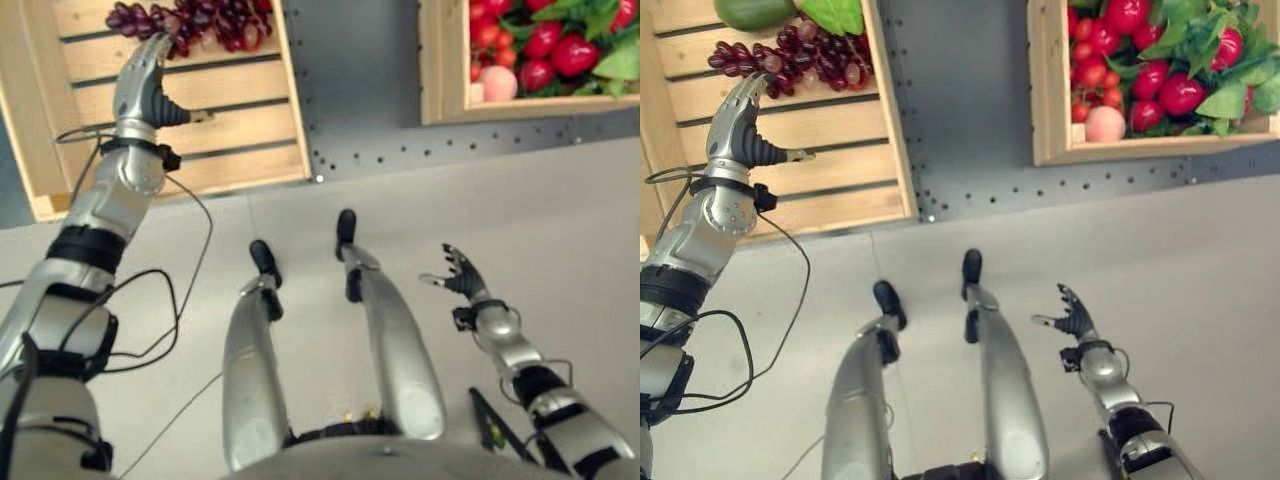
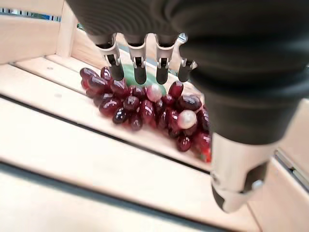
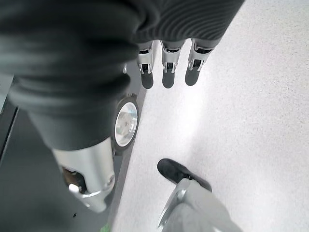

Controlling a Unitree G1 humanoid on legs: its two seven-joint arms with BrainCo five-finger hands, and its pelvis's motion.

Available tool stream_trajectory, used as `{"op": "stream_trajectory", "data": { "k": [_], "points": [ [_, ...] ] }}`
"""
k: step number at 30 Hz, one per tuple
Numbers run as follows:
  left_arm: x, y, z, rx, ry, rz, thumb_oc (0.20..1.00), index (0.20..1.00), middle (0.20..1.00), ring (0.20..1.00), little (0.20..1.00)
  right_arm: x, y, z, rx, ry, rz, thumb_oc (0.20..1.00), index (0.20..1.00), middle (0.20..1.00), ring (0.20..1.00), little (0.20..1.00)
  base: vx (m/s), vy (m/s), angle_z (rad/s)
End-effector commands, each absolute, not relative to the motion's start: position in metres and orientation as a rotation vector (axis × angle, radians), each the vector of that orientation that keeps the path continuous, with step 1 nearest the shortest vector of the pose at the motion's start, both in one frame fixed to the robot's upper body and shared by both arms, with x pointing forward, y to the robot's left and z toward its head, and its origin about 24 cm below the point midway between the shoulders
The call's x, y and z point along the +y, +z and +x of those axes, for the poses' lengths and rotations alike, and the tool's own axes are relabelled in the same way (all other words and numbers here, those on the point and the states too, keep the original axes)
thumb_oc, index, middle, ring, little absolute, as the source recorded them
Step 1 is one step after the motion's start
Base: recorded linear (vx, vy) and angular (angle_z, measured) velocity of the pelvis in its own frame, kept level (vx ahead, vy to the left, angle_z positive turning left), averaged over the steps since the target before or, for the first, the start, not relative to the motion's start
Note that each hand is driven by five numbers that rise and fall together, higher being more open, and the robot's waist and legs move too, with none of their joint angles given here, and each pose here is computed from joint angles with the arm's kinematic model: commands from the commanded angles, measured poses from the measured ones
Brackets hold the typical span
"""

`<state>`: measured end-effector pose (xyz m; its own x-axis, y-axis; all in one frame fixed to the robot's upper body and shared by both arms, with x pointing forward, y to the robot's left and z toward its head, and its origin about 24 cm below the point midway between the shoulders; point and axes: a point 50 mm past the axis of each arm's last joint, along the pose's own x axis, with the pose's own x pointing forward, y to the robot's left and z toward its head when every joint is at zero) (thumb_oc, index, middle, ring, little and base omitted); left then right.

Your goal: Pick up the fruits from the basket on one side to the basket on the other side

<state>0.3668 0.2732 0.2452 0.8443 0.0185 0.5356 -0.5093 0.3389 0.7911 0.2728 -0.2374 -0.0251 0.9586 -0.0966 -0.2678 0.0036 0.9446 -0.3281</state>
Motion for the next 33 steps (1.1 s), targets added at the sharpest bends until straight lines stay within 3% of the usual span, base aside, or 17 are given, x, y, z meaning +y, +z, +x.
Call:
{"op": "stream_trajectory", "data": {
  "k": [1,10,23,33],
  "points": [
    [0.281,0.269,0.361,-0.548,0.436,1.216,1.0,1.0,1.0,1.0,1.0,-0.24,-0.022,0.266,0.239,-0.07,-0.306,1.0,1.0,1.0,1.0,1.0,0.0,0.0,0.0],
    [0.29,0.266,0.364,-0.497,0.456,1.296,1.0,1.0,1.0,1.0,1.0,-0.237,-0.02,0.266,0.222,-0.058,-0.297,1.0,1.0,1.0,1.0,1.0,0.0,-0.004,0.01],
    [0.287,0.313,0.351,-0.678,0.573,1.296,1.0,1.0,1.0,1.0,1.0,-0.236,-0.029,0.262,0.264,-0.03,-0.295,1.0,1.0,1.0,1.0,1.0,0.0,-0.007,0.02],
    [0.284,0.311,0.342,-0.752,0.58,1.303,1.0,1.0,1.0,1.0,1.0,-0.238,-0.032,0.259,0.278,-0.029,-0.291,1.0,1.0,1.0,1.0,1.0,0.0,0.0,0.0]
  ]
}}
